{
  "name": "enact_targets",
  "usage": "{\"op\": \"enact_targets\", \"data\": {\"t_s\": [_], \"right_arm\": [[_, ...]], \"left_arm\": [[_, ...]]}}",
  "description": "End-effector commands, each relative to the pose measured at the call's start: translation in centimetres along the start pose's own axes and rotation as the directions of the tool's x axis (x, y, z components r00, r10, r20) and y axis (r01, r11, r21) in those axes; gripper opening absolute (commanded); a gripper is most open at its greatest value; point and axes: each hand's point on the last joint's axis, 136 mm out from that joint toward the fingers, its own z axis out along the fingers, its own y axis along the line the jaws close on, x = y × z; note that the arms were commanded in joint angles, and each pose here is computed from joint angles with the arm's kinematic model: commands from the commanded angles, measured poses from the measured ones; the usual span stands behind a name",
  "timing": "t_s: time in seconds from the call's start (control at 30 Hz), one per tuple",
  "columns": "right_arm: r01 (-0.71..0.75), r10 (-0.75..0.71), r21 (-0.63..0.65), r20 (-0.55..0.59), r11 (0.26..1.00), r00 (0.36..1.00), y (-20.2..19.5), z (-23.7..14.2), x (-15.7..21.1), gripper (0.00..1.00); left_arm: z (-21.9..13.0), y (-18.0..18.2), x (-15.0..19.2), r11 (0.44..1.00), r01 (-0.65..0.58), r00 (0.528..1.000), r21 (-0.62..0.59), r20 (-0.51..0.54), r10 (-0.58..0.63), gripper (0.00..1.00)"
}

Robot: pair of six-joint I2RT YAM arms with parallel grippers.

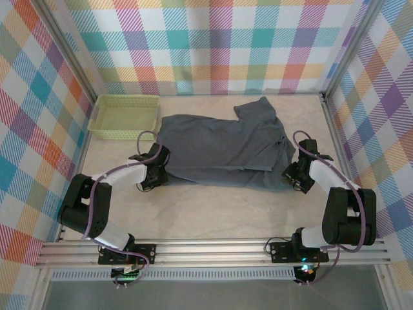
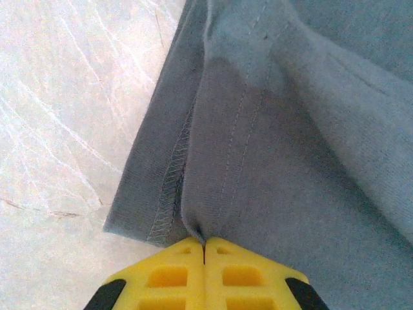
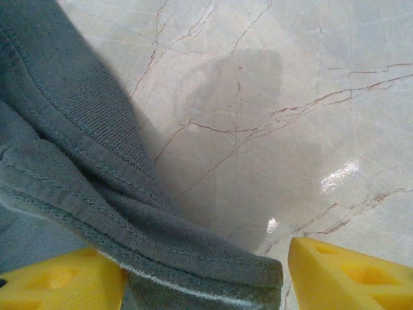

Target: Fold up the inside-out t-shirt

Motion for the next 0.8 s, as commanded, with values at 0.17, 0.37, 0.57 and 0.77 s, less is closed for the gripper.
{"op": "enact_targets", "data": {"t_s": [0.17, 0.37, 0.57, 0.77], "right_arm": [[0.003, -0.004, -0.041, -0.023, 0.999, 1.000, 0.5, 0.2, 0.4, 0.46], [0.003, -0.004, 0.013, 0.034, 1.000, 0.999, -0.6, -0.7, -0.3, 0.19], [-0.011, 0.003, 0.067, 0.124, 0.998, 0.992, -1.6, -2.6, -1.9, 0.06], [-0.026, 0.005, 0.101, 0.201, 0.995, 0.980, -1.7, -4.6, -3.9, 0.02]], "left_arm": [[-0.7, 0.6, -0.4, 1.000, 0.004, 1.000, -0.022, 0.014, -0.004, 0.00], [-1.2, 1.2, -0.7, 0.999, 0.002, 1.000, -0.048, 0.028, 0.000, 0.00], [-1.8, 2.4, -1.1, 0.997, 0.021, 0.999, -0.074, 0.048, -0.017, 0.00], [-2.6, 3.4, -1.4, 0.995, 0.023, 0.997, -0.093, 0.078, -0.015, 0.00]]}}
